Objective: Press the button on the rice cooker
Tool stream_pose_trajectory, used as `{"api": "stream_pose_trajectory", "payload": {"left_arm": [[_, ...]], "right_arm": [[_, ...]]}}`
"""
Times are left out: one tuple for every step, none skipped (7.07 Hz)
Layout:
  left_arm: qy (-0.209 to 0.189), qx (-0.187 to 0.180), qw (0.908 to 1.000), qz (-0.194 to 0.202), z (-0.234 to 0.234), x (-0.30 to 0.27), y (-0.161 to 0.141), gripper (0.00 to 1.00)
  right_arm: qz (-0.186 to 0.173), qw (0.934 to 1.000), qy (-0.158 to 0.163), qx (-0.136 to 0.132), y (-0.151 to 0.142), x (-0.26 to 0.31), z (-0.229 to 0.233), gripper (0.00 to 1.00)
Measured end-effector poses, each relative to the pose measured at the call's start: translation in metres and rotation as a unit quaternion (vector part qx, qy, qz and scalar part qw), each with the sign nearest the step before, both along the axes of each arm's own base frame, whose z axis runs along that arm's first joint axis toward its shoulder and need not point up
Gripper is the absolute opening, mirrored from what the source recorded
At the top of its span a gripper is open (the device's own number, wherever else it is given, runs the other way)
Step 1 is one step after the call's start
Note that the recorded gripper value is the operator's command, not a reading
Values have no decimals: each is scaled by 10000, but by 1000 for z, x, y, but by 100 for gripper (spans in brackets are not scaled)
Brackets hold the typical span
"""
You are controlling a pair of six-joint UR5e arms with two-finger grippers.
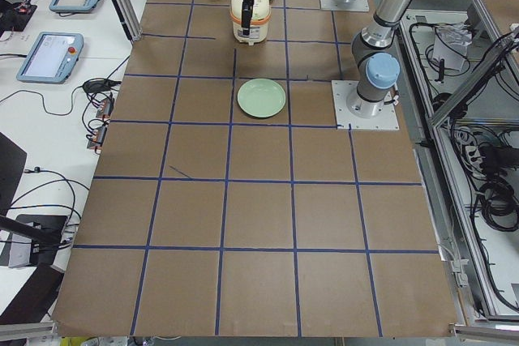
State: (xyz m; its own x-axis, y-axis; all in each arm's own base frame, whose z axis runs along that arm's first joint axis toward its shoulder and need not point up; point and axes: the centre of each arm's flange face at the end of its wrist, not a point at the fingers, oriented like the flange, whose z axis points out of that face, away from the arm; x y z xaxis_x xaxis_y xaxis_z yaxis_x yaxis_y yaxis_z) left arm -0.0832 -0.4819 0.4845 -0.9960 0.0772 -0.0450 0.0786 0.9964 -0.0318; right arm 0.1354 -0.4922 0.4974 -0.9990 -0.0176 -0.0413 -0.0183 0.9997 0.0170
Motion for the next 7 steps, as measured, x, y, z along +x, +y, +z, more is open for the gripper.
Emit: {"api": "stream_pose_trajectory", "payload": {"left_arm": [[0,0,10000,0,0,0,0,100],[0,1,10000,0,0,0,0,100],[0,1,10000,0,0,0,0,100],[0,1,10000,0,0,0,0,100],[0,1,10000,0,0,0,0,100],[0,1,10000,0,0,0,0,100],[0,1,10000,0,0,0,0,100]], "right_arm": [[-9,10000,-9,13,1,0,-1,100],[-17,10000,7,25,1,0,-1,100],[-21,10000,20,32,1,0,-2,100],[-23,10000,22,26,1,-1,-2,100],[-24,10000,23,18,1,-1,-2,100],[-24,10000,26,15,1,-1,-2,100],[-24,10000,27,9,1,-1,-1,100]]}}
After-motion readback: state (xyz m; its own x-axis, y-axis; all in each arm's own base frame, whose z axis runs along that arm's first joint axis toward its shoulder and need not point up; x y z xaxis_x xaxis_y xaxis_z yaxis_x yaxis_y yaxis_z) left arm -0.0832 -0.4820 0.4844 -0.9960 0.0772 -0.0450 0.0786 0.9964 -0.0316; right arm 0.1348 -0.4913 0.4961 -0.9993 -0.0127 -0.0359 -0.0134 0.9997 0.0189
